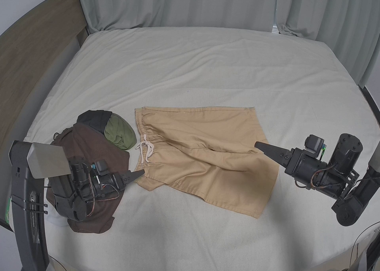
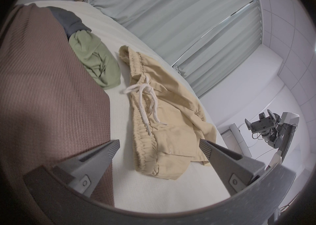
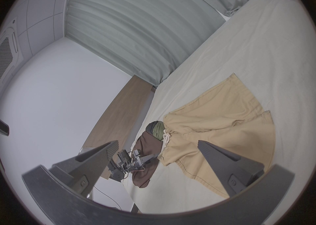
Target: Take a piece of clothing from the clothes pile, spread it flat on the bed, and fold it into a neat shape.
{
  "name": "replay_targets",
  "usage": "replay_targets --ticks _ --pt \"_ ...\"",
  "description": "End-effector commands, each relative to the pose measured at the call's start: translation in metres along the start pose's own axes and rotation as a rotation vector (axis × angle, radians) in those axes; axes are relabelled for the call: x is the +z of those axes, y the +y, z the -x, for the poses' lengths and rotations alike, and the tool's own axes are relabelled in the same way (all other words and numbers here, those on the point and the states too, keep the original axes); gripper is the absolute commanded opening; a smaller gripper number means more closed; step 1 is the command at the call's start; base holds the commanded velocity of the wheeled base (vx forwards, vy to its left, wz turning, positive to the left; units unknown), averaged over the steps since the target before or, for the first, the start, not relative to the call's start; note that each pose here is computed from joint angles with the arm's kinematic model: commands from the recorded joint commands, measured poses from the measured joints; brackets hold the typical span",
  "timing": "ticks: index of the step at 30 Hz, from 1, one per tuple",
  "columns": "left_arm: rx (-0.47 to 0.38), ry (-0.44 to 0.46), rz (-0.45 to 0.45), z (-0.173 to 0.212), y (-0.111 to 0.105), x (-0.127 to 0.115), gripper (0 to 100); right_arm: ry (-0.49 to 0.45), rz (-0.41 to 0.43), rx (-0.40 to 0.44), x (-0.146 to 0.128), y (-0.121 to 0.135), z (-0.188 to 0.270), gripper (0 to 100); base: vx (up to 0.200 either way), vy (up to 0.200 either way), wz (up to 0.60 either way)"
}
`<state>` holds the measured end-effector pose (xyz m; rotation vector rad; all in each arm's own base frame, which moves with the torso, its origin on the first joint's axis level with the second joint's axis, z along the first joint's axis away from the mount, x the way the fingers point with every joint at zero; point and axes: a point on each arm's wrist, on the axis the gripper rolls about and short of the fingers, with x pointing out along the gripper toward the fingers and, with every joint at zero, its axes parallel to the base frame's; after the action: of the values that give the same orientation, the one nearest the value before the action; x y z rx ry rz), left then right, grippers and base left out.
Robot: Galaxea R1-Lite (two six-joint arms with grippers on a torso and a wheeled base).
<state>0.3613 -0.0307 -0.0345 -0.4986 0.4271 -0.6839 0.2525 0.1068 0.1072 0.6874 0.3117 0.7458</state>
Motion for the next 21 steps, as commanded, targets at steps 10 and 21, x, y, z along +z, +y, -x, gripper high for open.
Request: replay_targets --ticks 10,21 --pt "-0.003 0.039 0.023 -0.0098 0.0057 -0.0172 100 0.002 -0.002 -0.003 -0.0004 -0.0014 -0.0007 100 0.0 0.0 0.0" --pt "-0.007 0.028 0.017 -0.014 0.0108 -0.0164 0 0.028 0.034 -0.023 -0.0068 -0.0028 0.0079 100 0.0 0.0 0.0"
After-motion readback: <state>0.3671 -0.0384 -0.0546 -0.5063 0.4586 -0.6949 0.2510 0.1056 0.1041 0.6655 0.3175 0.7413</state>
